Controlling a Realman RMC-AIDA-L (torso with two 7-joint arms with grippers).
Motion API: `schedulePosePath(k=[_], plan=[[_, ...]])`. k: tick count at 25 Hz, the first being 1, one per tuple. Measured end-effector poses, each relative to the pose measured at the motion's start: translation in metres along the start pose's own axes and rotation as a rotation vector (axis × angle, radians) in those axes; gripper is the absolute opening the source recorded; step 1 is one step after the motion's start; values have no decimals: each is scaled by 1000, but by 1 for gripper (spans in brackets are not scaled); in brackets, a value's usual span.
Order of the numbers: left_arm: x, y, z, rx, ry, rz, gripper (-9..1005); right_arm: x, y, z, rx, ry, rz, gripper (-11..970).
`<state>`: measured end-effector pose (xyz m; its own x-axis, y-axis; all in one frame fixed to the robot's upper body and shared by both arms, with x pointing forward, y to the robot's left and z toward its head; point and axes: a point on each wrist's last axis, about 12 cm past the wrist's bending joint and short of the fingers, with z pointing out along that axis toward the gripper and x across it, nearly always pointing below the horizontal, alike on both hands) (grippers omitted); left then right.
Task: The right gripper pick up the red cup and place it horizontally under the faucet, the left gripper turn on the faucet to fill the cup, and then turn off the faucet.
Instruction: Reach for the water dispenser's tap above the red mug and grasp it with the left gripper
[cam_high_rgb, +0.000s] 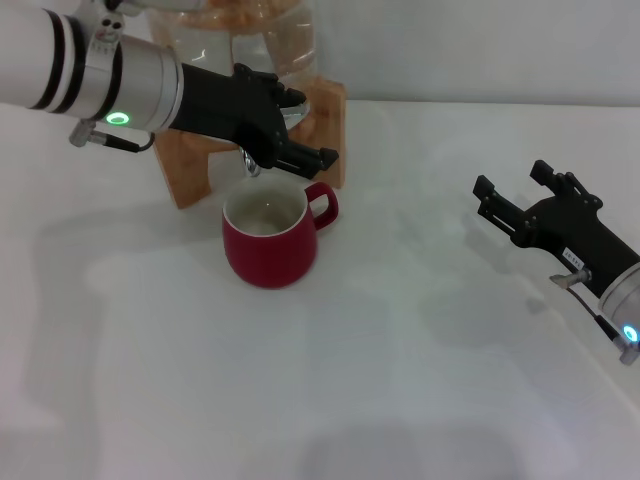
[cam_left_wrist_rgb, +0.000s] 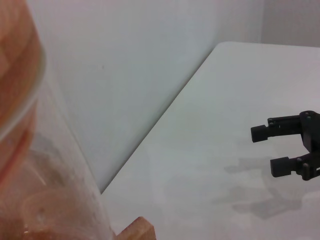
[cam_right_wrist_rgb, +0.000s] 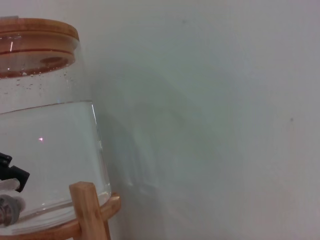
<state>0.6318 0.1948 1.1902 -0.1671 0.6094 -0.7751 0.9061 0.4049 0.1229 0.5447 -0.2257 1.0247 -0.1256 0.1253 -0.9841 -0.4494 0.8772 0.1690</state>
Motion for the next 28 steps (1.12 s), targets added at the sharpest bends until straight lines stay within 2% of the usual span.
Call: schedulePosePath(k=[28], plan=[[-4,-3,1,27,-1,15,890,-1,0,1,2,-3,1,873]])
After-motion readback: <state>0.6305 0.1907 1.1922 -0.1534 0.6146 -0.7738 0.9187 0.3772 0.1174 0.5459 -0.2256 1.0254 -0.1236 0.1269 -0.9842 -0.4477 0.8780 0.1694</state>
